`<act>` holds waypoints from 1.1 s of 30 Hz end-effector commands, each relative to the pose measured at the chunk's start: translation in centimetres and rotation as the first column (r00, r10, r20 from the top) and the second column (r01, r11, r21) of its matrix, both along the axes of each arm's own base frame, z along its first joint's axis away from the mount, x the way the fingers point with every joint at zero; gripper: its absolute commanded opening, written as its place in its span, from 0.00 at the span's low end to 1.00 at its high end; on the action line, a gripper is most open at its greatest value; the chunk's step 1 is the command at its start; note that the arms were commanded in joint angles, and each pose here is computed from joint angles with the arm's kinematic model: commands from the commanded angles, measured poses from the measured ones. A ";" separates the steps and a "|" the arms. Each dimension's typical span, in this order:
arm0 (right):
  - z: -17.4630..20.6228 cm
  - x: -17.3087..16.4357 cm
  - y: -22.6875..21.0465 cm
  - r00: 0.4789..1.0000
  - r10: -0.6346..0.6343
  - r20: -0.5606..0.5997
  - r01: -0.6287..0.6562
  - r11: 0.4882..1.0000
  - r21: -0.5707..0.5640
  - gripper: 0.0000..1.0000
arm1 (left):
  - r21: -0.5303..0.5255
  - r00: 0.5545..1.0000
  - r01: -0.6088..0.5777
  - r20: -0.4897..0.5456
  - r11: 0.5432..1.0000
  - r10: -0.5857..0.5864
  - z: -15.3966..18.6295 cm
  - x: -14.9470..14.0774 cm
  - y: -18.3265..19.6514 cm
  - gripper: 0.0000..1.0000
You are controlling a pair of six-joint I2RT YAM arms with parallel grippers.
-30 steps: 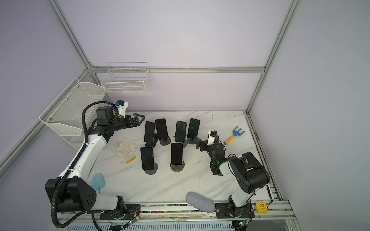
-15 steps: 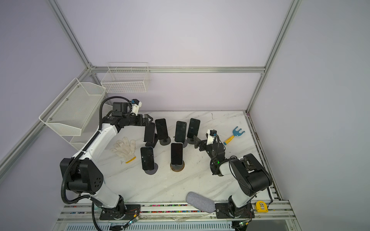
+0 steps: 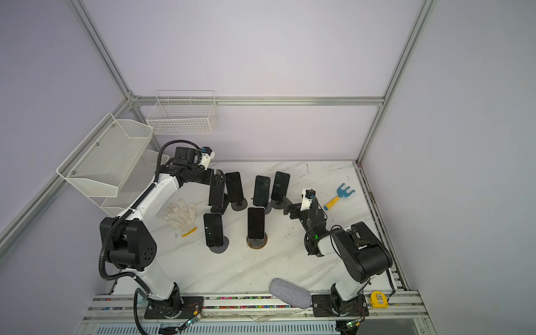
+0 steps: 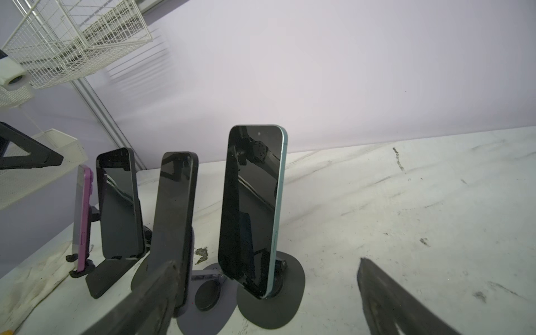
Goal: Remove the phone from the phone stand
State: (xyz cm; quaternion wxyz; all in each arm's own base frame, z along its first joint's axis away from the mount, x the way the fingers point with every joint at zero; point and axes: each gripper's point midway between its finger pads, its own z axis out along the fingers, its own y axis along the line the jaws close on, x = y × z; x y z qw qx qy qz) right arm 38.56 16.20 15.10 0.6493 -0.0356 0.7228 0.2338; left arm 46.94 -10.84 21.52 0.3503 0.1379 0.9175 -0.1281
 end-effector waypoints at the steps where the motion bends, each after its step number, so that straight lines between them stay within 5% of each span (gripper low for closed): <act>1: 0.6 0.2 -0.6 0.999 -0.043 0.030 0.042 0.999 0.022 0.97 | 0.114 0.996 0.009 0.091 0.993 -0.020 2.4 1.1 0.0 1.00; 21: 3.2 0.1 0.1 0.997 -0.022 0.070 0.026 0.998 -0.059 0.97 | 0.119 1.000 -0.020 -0.021 0.993 0.023 -2.6 2.0 -0.1 1.00; 33: 3.3 0.3 0.2 0.998 -0.023 0.058 0.027 0.997 -0.068 0.97 | 0.210 0.996 -0.068 -0.039 0.975 0.078 -4.2 1.8 1.0 0.98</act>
